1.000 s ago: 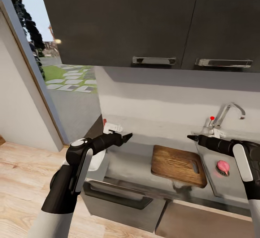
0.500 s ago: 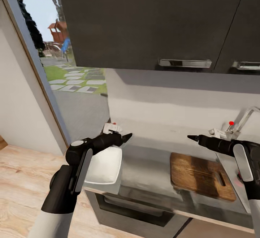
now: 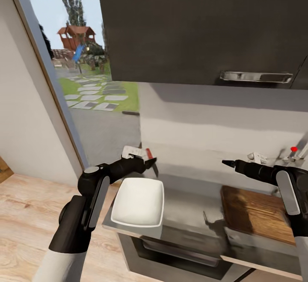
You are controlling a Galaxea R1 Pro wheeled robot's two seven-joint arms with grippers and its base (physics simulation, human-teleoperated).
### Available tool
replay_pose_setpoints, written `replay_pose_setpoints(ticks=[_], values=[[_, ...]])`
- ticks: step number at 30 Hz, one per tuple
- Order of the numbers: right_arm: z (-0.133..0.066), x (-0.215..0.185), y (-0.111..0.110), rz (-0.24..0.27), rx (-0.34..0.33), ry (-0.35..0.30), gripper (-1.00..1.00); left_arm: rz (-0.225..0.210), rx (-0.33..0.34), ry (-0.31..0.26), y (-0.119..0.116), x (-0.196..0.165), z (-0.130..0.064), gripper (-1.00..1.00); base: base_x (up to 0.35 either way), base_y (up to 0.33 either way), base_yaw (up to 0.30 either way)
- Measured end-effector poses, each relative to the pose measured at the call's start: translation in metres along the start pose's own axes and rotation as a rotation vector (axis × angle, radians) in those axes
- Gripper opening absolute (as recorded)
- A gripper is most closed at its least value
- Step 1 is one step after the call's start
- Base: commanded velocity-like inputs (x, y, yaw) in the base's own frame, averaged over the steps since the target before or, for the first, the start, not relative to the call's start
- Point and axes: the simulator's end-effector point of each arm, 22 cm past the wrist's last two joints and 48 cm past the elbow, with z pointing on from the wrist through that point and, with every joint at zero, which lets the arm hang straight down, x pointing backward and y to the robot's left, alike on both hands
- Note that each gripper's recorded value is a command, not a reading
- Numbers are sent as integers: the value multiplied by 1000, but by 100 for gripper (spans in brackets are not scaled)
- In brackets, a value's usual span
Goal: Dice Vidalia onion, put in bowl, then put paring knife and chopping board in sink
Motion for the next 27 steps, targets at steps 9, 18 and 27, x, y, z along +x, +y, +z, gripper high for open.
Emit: replay_pose_setpoints(ticks=[9,18,27], values=[[0,0,0,0,0,1,100,0,-1,0,0,0,0,100,21,69,0],[0,0,0,0,0,0,100,-10,-13,-6,7,-2,-2,100,99,288,0],[1,1,1,-3,-1,2,100,-18,-23,-10,12,-2,-4,100,85,313,0]])
